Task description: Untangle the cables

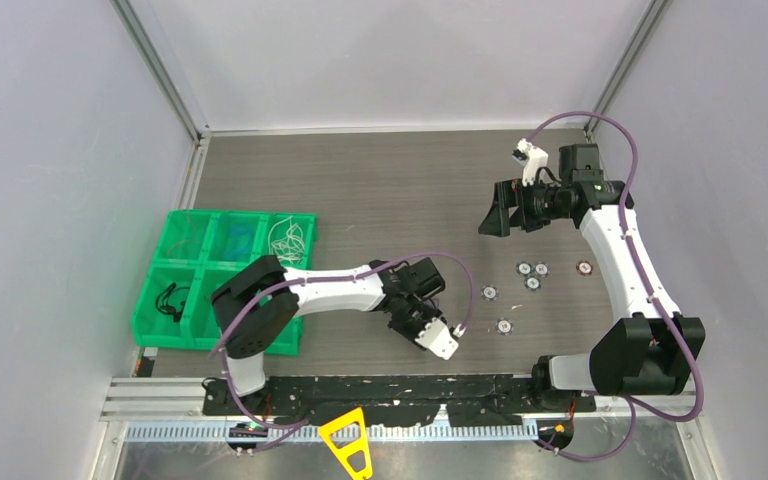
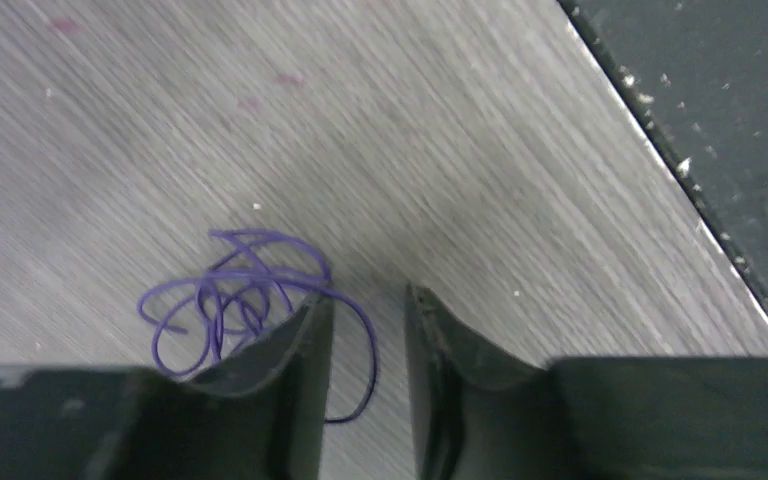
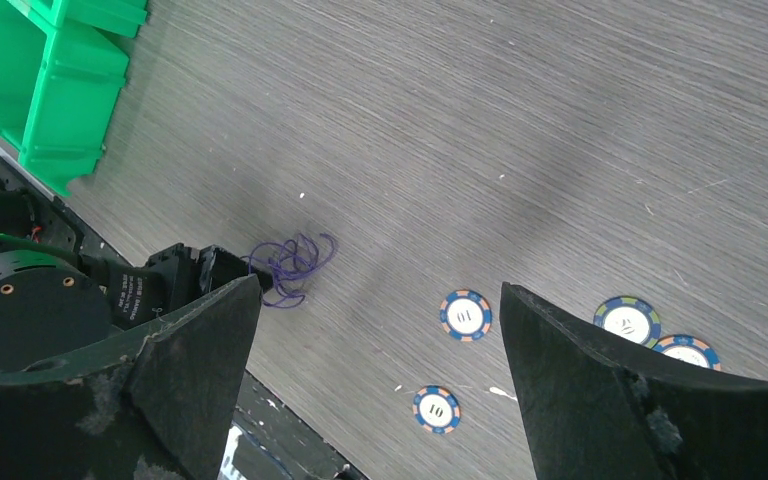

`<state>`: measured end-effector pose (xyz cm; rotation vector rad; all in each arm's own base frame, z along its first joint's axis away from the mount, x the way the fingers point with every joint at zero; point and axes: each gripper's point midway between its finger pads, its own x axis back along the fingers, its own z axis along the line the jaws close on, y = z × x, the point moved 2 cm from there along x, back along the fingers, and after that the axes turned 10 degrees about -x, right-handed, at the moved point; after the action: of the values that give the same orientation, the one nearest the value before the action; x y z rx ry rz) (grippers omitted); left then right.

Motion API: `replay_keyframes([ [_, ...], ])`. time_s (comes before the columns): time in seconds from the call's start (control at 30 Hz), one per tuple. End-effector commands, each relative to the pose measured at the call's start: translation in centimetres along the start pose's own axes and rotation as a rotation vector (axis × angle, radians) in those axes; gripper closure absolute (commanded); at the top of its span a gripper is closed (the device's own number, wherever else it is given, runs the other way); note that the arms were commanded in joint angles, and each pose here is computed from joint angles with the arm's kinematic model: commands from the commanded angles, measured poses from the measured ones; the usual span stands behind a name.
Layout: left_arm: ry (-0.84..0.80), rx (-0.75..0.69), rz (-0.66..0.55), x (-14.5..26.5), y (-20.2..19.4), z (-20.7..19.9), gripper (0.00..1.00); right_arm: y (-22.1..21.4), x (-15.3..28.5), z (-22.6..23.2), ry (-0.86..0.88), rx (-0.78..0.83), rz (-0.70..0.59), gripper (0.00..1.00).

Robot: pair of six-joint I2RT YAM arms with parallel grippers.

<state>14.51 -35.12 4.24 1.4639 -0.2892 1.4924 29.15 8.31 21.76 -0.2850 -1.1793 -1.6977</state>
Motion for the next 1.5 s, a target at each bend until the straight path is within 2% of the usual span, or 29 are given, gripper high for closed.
replay_keyframes([
  [0.0,0.1,-0.031,0.073,0.9,-0.5,2.4,0.77,0.8,0.9,0.8,0.02,0.018,-0.053,0.05],
  [0.07,0.154,-0.03,0.108,2.8,-0.3,3.0,0.98,0.7,1.0,0.8,0.019,0.018,-0.054,0.05],
  [0.13,0.26,0.026,0.107,6.5,0.2,4.5,1.0,0.7,1.0,0.8,0.02,0.017,-0.055,0.05],
  [0.17,0.315,0.075,0.053,9.2,1.0,5.3,1.0,0.7,1.0,0.9,0.021,0.018,-0.056,0.05],
  [0.2,0.368,0.154,-0.028,12.3,1.7,6.1,1.0,0.7,1.1,0.9,0.021,0.018,-0.057,0.05],
  [0.27,0.514,0.398,-0.198,20.0,2.1,8.1,1.0,0.7,1.1,1.0,0.023,0.018,-0.058,0.05],
  [0.3,0.588,0.51,-0.231,23.5,1.1,8.9,1.0,0.7,1.1,1.0,0.024,0.018,-0.057,0.05],
  [0.33,0.674,0.597,-0.178,26.4,-1.0,9.3,1.0,0.8,1.1,1.0,0.024,0.019,-0.059,0.05],
  [0.4,0.751,0.583,0.101,30.2,-4.3,7.3,1.0,0.8,1.2,1.1,0.025,0.021,-0.062,0.05],
  [0.43,0.806,0.588,0.185,32.2,-5.1,6.1,1.0,0.8,1.2,1.1,0.028,0.021,-0.061,0.05],
  [0.47,0.848,0.613,0.173,33.8,-5.2,4.7,1.0,0.7,1.2,1.1,0.031,0.019,-0.059,0.05],
  [0.5,0.86,0.628,0.112,34.8,-4.7,3.1,1.0,0.7,1.2,1.2,0.035,0.018,-0.06,0.05],
  [0.53,0.858,0.643,0.091,35.3,-4.3,1.3,1.0,0.7,1.2,1.2,0.036,0.018,-0.06,0.05],
  [0.63,0.794,0.733,0.158,35.0,-4.5,-4.2,1.0,0.7,1.0,1.2,0.044,0.013,-0.055,0.05],
  [0.8,0.623,0.969,0.0,33.6,-3.3,-11.3,1.0,0.8,1.0,1.4,0.054,0.009,-0.055,0.05],
  [0.97,0.481,1.074,-0.011,30.4,-3.9,-16.1,1.0,0.6,1.0,1.5,0.056,0.006,-0.052,0.05],
  [1.17,0.469,1.12,0.083,27.3,-7.8,-18.4,1.0,0.2,1.0,1.4,0.055,0.006,-0.048,0.05],
  [1.47,0.426,1.194,0.154,24.3,-13.1,-18.5,1.0,-0.1,0.9,1.3,0.055,0.006,-0.04,0.05],
])
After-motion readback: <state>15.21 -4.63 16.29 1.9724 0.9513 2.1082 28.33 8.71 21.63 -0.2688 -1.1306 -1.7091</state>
